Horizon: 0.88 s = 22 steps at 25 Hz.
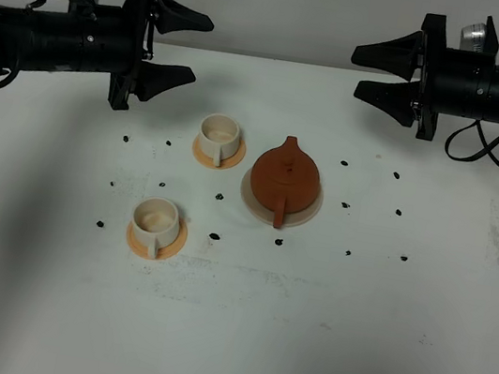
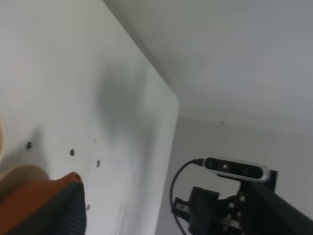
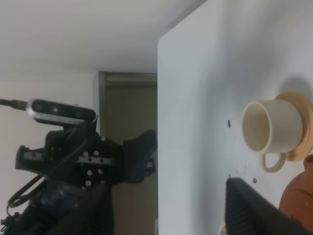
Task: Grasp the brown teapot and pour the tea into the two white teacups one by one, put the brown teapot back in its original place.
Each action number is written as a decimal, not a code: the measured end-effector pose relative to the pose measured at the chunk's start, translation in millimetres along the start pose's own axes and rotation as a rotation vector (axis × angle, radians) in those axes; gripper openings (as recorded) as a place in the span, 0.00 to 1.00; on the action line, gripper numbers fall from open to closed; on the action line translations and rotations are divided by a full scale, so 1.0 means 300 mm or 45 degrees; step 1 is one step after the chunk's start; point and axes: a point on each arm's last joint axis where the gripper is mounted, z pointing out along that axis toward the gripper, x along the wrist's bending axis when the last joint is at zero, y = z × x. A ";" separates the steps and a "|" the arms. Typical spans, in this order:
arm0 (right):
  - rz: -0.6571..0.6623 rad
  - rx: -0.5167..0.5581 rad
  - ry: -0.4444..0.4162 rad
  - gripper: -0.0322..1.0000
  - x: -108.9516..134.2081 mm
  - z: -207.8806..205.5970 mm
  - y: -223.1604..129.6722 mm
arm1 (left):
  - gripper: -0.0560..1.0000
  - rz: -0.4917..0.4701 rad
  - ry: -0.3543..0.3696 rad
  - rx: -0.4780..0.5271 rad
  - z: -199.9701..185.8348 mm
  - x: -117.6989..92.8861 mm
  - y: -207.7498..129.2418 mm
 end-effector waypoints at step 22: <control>-0.342 0.040 0.025 0.50 0.034 -0.003 0.003 | 0.58 0.298 -0.098 0.063 -0.001 -0.041 -0.009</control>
